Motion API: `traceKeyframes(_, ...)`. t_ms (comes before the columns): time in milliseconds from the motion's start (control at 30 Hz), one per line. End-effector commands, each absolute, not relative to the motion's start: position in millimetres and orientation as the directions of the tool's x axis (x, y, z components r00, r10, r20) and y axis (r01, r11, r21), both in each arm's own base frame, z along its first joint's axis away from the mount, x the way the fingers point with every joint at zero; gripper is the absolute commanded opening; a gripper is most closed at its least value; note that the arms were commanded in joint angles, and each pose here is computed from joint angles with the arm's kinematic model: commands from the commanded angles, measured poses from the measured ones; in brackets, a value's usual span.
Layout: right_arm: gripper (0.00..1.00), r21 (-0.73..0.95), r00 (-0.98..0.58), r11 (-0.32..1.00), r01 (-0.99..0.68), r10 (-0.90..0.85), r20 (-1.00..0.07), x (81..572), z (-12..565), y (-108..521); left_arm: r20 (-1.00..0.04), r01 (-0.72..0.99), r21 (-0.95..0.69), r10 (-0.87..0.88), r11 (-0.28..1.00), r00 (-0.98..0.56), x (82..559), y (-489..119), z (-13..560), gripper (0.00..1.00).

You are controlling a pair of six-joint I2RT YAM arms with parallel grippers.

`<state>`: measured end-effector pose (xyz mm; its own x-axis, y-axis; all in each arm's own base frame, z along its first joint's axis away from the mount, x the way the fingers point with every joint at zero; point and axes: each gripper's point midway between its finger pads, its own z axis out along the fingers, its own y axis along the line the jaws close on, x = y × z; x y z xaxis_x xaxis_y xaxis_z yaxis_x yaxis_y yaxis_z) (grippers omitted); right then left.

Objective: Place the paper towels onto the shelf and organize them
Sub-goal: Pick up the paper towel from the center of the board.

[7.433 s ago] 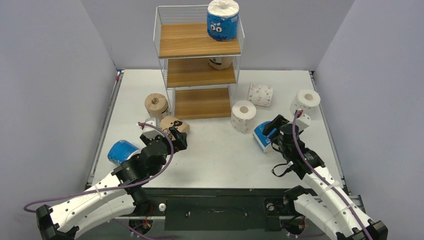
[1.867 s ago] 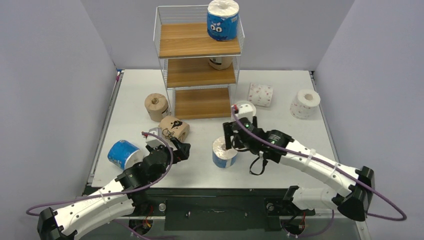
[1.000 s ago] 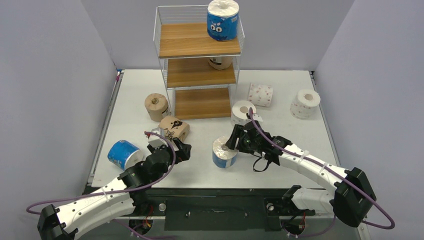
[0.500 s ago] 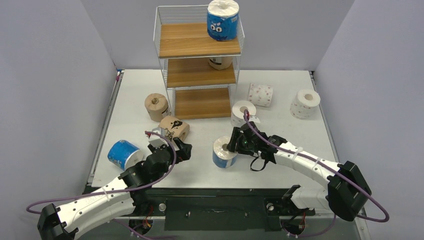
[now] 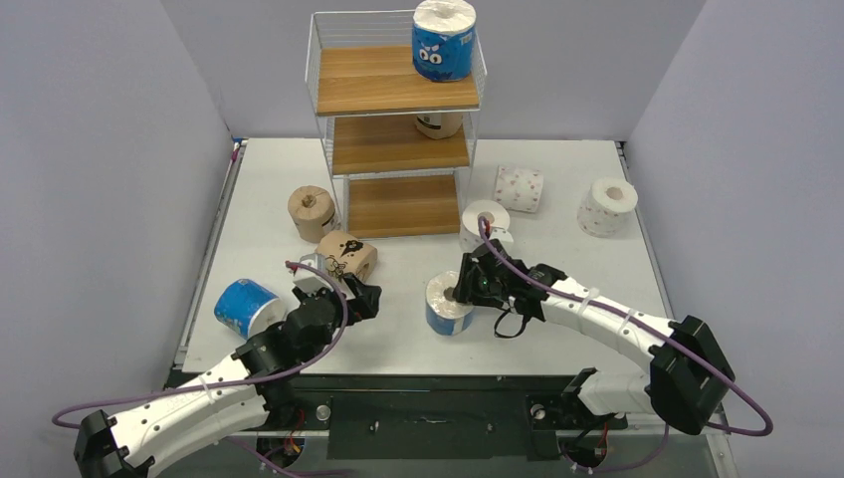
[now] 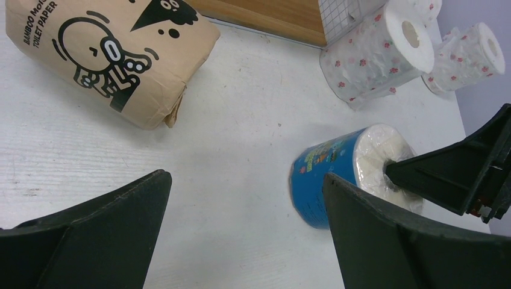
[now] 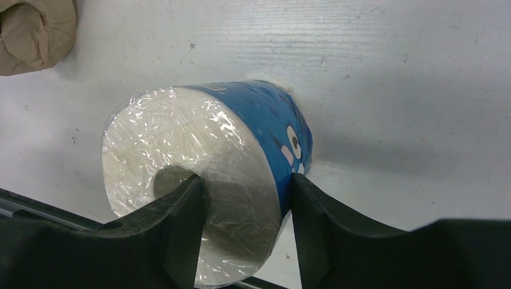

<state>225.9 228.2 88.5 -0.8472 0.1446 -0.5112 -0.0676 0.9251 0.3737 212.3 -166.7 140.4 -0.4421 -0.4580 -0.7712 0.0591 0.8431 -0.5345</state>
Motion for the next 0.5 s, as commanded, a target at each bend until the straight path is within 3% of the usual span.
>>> traceKeyframes(0, 0.35, 0.371, -0.782, 0.923, -0.106, 0.153, -0.604, 238.1, 149.6, 224.7, -0.791, 0.104, -0.563, -0.499, 0.820, -0.354, 220.9, -166.3, 183.7, 0.96)
traceKeyframes(167, 0.35, 0.380, -0.692, 0.911, -0.159, 0.172, -0.701, 252.2, 233.9, 220.1, -0.829, 0.152, -0.546, -0.505, 0.824, -0.242, 230.5, -162.1, 231.2, 0.96)
traceKeyframes(467, 0.35, 0.420, -0.541, 0.889, -0.182, 0.266, -0.798, 286.9, 357.0, 215.8, -0.858, 0.255, -0.478, -0.509, 0.841, 0.071, 249.8, -155.7, 372.3, 0.96)
